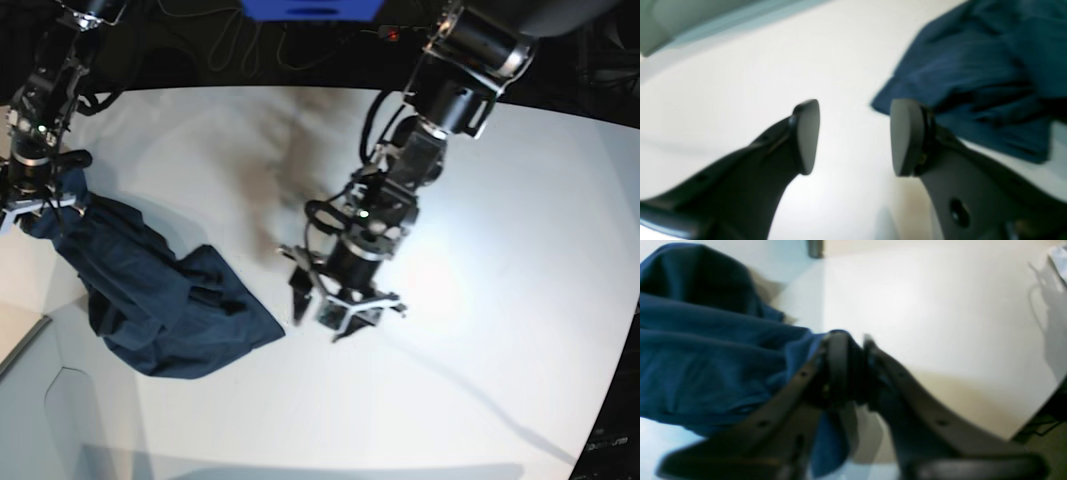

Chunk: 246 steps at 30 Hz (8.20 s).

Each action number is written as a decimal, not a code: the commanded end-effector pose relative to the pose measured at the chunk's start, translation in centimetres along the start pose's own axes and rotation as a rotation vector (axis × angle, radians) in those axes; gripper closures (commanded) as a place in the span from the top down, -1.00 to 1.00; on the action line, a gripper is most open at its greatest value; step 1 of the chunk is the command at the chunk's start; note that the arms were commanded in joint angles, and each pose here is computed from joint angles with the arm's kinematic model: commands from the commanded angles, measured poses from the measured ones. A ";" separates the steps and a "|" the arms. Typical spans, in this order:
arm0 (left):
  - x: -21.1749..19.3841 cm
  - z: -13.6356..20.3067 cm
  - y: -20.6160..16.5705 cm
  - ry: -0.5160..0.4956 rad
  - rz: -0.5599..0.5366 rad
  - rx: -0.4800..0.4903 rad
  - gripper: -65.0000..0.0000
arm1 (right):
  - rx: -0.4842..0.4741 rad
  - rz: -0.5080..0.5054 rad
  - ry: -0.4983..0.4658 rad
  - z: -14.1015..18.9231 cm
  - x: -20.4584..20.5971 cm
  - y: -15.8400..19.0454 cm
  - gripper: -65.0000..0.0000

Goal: Layout the t-shirt on the table in an organized manner, then fold the t-shirt properly
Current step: 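Lower the shirt onto the table and open the left gripper, then drag the shirt with the right gripper toward the table center, then grasp the shirt edge with the left gripper beside the right gripper, then pull the held shirt edge apart with both grippers, then lift the shirt high with both grippers and swing it over the table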

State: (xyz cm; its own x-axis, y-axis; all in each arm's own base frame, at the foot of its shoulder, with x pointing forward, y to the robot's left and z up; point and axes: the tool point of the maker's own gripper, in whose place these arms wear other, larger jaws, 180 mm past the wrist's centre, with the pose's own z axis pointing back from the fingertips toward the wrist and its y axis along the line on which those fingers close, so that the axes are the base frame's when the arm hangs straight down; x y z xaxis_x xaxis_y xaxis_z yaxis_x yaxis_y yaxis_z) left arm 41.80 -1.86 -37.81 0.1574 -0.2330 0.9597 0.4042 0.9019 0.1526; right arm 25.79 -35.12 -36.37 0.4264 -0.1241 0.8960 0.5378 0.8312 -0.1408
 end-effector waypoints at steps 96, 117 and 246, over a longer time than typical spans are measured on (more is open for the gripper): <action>-6.0 16.4 6.5 0.189 0.208 0.329 0.01 | 1.162 0.210 -0.335 16.0 1.9 40.7 0.11; -8.7 10.8 7.3 0.247 0.323 0.374 0.01 | 0.765 0.156 -0.364 6.3 4.7 25.7 0.12; 39.4 24.7 23.9 -1.014 -0.234 0.696 -1.00 | 0.478 -0.263 -1.516 22.4 39.4 12.0 -1.00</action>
State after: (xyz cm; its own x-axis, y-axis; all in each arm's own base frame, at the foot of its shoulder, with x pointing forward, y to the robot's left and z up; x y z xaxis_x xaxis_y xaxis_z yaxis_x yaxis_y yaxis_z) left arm 36.41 19.44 7.93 -0.7058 -0.2962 0.6435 -0.2657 0.9528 0.1471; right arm 33.90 -17.82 4.94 -0.8301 0.0970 0.5491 0.0823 0.9953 -0.0513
